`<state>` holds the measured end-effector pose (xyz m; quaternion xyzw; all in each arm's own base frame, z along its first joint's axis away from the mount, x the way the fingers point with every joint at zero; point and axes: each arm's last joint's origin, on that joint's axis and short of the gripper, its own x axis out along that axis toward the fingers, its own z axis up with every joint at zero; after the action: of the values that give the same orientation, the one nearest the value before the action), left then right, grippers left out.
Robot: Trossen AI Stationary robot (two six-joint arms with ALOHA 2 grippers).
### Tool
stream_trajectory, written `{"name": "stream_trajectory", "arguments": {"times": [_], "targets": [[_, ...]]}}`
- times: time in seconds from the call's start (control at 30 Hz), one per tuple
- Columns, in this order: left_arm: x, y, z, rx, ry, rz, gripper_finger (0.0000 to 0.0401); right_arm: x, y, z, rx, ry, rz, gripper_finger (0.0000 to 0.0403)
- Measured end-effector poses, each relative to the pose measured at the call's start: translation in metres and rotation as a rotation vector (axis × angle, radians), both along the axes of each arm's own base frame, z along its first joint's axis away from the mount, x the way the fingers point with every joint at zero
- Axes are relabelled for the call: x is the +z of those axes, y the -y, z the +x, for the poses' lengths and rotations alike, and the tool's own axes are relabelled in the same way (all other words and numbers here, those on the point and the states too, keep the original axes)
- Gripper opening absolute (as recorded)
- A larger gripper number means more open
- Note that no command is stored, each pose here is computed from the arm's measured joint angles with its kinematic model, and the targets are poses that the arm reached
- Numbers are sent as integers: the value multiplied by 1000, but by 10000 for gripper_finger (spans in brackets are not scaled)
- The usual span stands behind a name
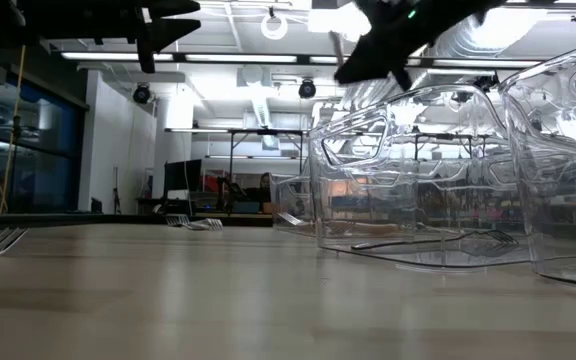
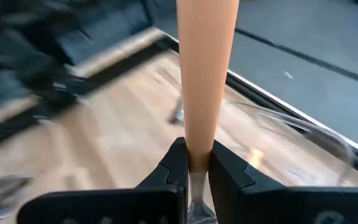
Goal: Sort silverware by color (type)
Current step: Put the light orange fork into the left transparent bin
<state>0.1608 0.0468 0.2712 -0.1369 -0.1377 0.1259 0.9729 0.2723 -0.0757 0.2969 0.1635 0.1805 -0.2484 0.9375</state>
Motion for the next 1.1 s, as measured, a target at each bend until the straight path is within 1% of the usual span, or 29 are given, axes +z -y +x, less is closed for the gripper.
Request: {"name": "stream_trajectory", "arguments": {"times": [0.07,0.13,0.2,0.33,0.4,0.53,0.67,0.77,0.97,1.1], "targets": [[0,0,0,11,1,-3,127,-9,16,8,-36,-65,43,22],[0,-1,0,33,3,-8,127,-20,32,17,-51,-113,117,22],[0,-1,-1,44,8,-9,127,-32,45,24,-50,-157,204,22],[1,-1,-1,46,9,-9,127,-63,63,35,-16,-236,412,22],[1,-1,-1,46,9,-9,127,-77,69,39,-8,-264,474,22],[1,-2,-1,56,10,-11,127,-104,78,45,-43,-319,532,22],[1,-2,-1,61,10,-12,127,-119,80,49,-51,-348,546,22],[1,-2,-1,61,10,-12,127,-123,80,50,-61,-353,562,34],[1,-2,-1,61,10,-12,127,-123,81,51,-86,-342,580,82],[1,-2,-1,61,10,-13,127,-123,81,51,-85,-340,579,96]]}}
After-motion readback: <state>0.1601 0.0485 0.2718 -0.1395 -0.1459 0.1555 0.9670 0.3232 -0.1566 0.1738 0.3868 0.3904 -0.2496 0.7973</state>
